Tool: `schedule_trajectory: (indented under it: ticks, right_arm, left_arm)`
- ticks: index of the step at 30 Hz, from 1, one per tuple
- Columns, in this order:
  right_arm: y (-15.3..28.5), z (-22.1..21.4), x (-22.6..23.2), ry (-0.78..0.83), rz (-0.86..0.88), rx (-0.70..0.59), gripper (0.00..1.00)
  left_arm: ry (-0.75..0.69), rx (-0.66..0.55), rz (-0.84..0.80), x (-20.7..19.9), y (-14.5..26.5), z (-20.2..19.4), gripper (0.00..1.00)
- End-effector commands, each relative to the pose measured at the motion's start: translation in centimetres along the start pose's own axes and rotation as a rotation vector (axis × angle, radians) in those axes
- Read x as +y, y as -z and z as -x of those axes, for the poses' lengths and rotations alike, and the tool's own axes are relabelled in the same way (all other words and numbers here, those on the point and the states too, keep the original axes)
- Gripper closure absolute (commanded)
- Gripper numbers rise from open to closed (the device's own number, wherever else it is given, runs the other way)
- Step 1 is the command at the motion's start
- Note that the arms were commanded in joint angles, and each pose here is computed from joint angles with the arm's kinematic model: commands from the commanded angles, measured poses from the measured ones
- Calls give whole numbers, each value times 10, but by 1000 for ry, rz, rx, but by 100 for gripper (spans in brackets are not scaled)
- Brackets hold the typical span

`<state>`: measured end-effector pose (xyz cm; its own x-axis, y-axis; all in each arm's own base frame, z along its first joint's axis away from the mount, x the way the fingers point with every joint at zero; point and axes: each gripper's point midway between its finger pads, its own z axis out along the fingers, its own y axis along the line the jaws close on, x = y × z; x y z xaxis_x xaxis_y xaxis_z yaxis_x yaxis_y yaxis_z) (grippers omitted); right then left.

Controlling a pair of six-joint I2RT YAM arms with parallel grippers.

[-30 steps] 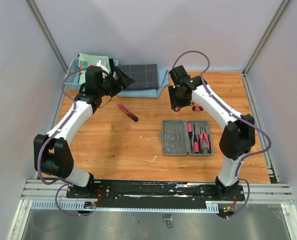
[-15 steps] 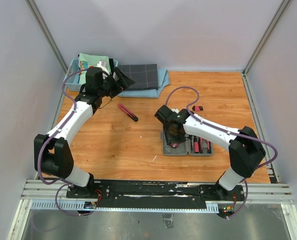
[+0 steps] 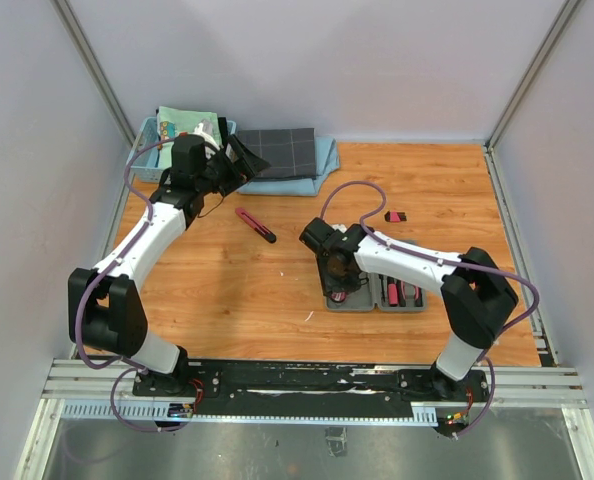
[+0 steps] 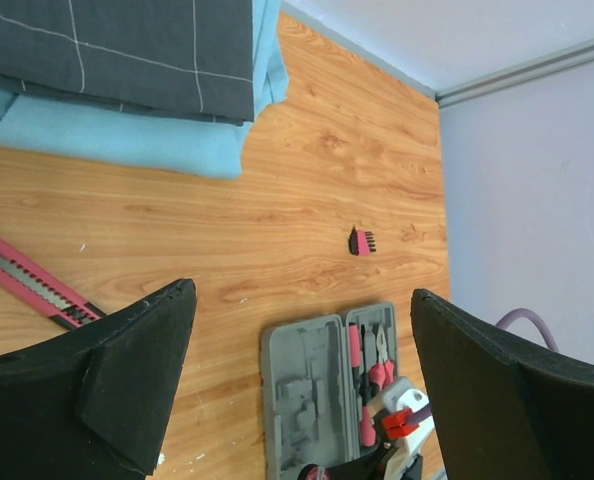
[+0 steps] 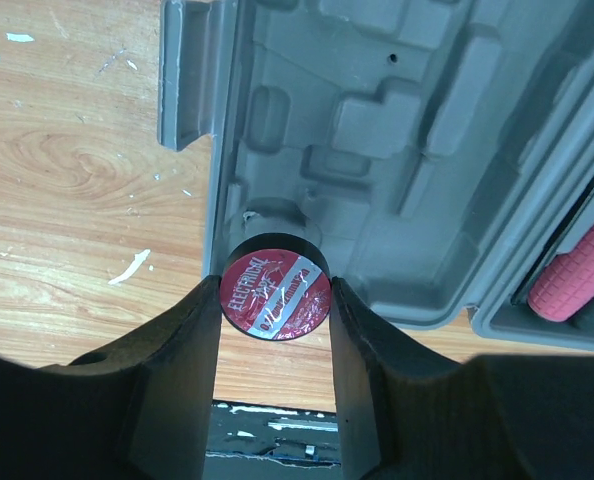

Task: Pack the tool kit
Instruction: Place the tool in the toolbox.

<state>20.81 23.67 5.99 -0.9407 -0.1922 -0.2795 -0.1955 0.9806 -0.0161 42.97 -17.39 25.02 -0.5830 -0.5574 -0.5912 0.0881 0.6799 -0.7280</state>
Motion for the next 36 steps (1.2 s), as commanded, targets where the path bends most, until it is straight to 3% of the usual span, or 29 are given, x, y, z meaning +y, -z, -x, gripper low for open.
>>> schedule_trajectory:
  ticks: [1,31,36]
  right_arm:
    - [-6,-6,9,28,13,25,76]
    - [-36,-20,4,66,-21,91,76]
    - [-33,-10,2,61,-34,44,79]
  left_arm:
    - [-7,-11,-29,-7,5,1,8]
    - [-13,-16,-44,-13,9,2,8]
    - [-11,-13,-45,-13,9,1,8]
